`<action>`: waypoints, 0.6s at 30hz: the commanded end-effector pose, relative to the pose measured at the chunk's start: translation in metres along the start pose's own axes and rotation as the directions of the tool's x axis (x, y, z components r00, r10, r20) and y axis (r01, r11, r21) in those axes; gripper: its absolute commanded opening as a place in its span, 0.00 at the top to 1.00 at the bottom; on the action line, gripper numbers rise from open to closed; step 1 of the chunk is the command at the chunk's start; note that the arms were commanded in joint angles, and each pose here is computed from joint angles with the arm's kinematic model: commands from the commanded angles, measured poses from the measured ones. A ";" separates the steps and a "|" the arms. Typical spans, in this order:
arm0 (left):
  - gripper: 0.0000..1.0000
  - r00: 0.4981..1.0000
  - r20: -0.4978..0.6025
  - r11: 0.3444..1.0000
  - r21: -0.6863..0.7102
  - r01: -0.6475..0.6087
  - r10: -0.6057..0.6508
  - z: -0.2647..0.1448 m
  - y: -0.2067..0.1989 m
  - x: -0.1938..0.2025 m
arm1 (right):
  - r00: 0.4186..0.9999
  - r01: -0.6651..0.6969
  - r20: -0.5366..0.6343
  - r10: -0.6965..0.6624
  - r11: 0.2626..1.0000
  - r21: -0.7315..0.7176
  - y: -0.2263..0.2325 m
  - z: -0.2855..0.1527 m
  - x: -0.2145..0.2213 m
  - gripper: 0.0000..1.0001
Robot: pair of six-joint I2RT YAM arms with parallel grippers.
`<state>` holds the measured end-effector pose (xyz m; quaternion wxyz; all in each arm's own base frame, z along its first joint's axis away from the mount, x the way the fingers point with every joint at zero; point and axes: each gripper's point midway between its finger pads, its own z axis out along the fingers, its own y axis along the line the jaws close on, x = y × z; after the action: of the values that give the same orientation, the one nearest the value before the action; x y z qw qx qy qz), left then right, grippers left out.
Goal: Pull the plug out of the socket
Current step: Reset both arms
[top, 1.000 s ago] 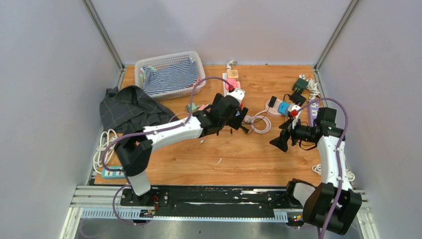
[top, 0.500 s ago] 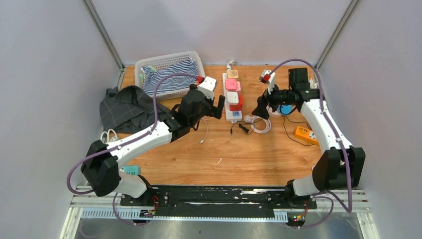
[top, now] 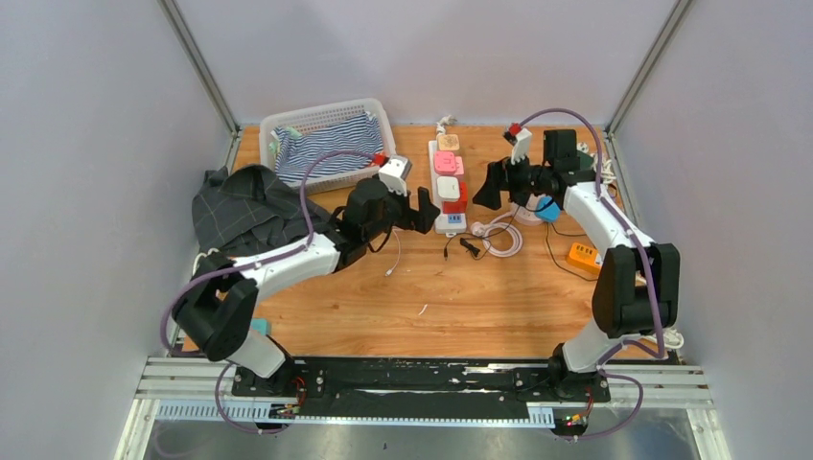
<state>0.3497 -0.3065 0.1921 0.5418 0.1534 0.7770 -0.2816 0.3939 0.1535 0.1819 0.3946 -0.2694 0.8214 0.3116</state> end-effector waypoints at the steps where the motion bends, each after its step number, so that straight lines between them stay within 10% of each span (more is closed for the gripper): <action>1: 0.08 0.988 -0.079 0.984 0.113 0.140 -0.131 0.024 -0.018 0.033 | 0.996 -0.080 0.025 0.080 0.997 0.010 -0.006 0.002 0.011 0.01; 18: 0.01 0.990 -0.075 0.982 -0.161 0.103 -0.116 0.068 -0.011 0.085 | 0.987 -0.160 0.014 0.161 0.987 -0.023 -0.015 0.000 0.023 0.04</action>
<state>0.3464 -0.3641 0.0834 0.4676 0.1111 0.8385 -0.2566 0.3943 0.1405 0.1559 0.3710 -0.2084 0.8375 0.3427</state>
